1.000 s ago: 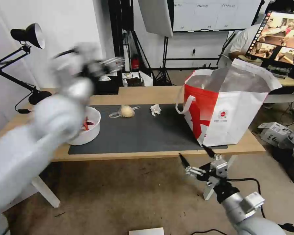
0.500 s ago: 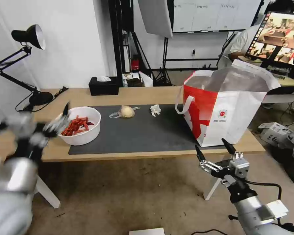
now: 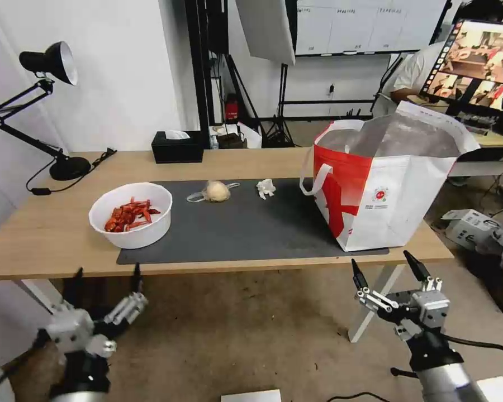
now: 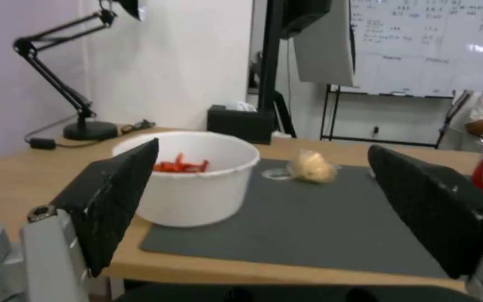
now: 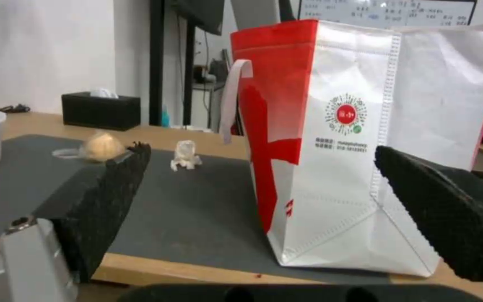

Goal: Pick up the trash from the table and place it into the takeout bag.

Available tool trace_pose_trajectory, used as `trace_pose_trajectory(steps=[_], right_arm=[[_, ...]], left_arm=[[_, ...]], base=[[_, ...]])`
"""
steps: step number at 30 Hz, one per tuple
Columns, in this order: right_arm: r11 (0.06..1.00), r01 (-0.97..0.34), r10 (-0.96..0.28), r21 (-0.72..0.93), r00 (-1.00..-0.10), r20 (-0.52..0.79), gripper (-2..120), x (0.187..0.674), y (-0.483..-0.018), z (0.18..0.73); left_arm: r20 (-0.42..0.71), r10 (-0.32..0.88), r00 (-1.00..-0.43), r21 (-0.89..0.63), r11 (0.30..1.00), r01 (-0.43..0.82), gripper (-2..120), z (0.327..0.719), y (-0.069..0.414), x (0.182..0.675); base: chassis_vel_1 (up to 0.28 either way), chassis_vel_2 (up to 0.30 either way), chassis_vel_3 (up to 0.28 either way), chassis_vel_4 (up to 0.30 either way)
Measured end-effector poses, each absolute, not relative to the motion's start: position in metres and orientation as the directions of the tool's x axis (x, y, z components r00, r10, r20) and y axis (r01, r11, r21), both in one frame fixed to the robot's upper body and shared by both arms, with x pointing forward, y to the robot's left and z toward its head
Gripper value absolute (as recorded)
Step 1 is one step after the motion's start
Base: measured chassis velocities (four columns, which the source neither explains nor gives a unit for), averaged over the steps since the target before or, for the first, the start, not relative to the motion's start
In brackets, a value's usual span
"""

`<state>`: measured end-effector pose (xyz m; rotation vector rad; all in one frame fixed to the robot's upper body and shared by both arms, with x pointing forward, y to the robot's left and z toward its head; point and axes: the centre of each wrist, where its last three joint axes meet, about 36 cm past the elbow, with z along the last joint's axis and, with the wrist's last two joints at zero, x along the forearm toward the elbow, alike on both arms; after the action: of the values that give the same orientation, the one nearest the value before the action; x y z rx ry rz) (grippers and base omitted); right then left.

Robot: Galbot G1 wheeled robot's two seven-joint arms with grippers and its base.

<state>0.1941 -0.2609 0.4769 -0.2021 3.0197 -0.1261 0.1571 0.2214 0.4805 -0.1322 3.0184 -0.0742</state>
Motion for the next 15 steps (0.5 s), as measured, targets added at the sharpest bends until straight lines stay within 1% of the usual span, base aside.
trace_pose_trajectory(steps=[7, 15], right_arm=[[0.988, -0.137, -0.144, -0.078, -0.984, -0.102, 100, 0.191, -0.256, 0.478], [0.987, -0.145, -0.152, -0.067, -0.983, -0.105, 100, 0.192, -0.25, 0.477]], left_arm=[[-0.075, -0.096, -0.993, -0.106, 0.991, -0.088, 100, 0.478, 0.199, 0.149], [-0.069, -0.082, -0.994, -0.1, 0.992, -0.075, 100, 0.478, 0.196, 0.149]], base=[[0.0, 0.0, 0.0, 0.0], [0.0, 0.0, 0.0, 0.0]])
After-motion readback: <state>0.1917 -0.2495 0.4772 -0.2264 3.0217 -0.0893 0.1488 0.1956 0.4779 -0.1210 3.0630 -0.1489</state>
